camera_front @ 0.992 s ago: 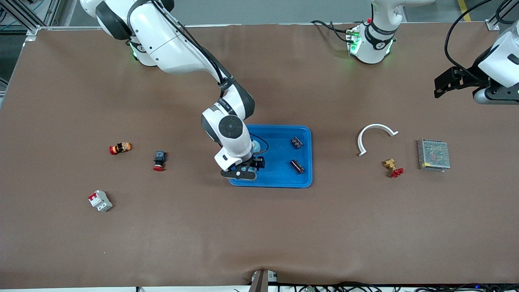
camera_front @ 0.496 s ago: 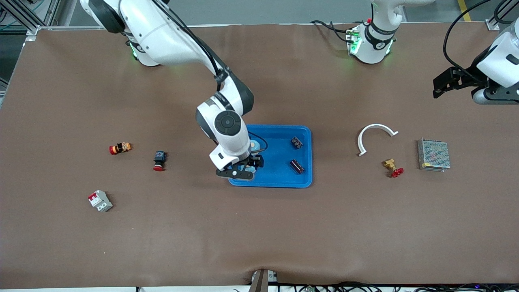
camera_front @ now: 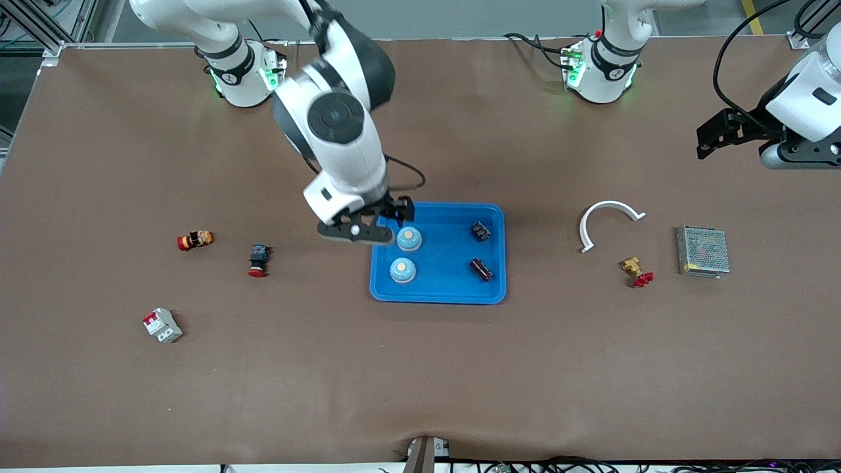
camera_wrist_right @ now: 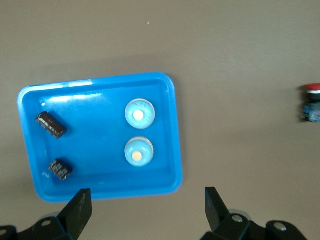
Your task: Place electrolytic capacitor and blue bell in tray
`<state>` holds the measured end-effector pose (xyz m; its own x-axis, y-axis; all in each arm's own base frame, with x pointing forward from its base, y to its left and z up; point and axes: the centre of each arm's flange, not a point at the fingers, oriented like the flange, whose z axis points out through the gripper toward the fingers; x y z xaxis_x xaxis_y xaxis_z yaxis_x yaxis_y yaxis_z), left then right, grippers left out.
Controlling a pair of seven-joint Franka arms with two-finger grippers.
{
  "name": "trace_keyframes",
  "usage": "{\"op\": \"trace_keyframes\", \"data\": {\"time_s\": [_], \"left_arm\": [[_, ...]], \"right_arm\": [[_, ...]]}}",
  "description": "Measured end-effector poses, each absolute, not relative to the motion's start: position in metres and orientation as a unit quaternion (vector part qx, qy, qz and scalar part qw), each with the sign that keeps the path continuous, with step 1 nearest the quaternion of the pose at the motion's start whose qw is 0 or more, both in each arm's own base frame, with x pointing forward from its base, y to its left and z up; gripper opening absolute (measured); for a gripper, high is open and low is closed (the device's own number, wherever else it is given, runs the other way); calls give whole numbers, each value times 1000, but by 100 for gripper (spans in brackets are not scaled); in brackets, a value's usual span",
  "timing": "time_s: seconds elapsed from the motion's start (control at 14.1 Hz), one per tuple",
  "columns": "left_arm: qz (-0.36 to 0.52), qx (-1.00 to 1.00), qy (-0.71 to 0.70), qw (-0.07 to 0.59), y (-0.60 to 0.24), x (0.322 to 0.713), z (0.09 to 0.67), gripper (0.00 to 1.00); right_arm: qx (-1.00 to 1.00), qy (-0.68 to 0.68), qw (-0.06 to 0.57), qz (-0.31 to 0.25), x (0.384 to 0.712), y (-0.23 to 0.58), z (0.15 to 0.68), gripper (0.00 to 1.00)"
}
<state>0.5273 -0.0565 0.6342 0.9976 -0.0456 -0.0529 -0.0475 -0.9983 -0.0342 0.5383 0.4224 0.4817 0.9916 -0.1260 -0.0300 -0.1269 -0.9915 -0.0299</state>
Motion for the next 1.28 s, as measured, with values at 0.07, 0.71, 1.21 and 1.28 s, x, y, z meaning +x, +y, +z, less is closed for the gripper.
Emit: {"op": "trace_keyframes", "data": {"time_s": [0.07,0.71,1.21,1.28], "left_arm": [[26,-999,23,18,-57,527,634,100],[20,-999,24,17,-58,528,638,100],[19,-999,24,17,-58,532,639,100],[19,-999,24,17,-58,532,639,100]], "right_arm": [[-998,61,19,19,530,412,504,100],[-998,30,7,49,504,299,591,100],[-998,-13,7,67,508,204,627,100],[-997,-19,8,69,509,187,631,100]]}}
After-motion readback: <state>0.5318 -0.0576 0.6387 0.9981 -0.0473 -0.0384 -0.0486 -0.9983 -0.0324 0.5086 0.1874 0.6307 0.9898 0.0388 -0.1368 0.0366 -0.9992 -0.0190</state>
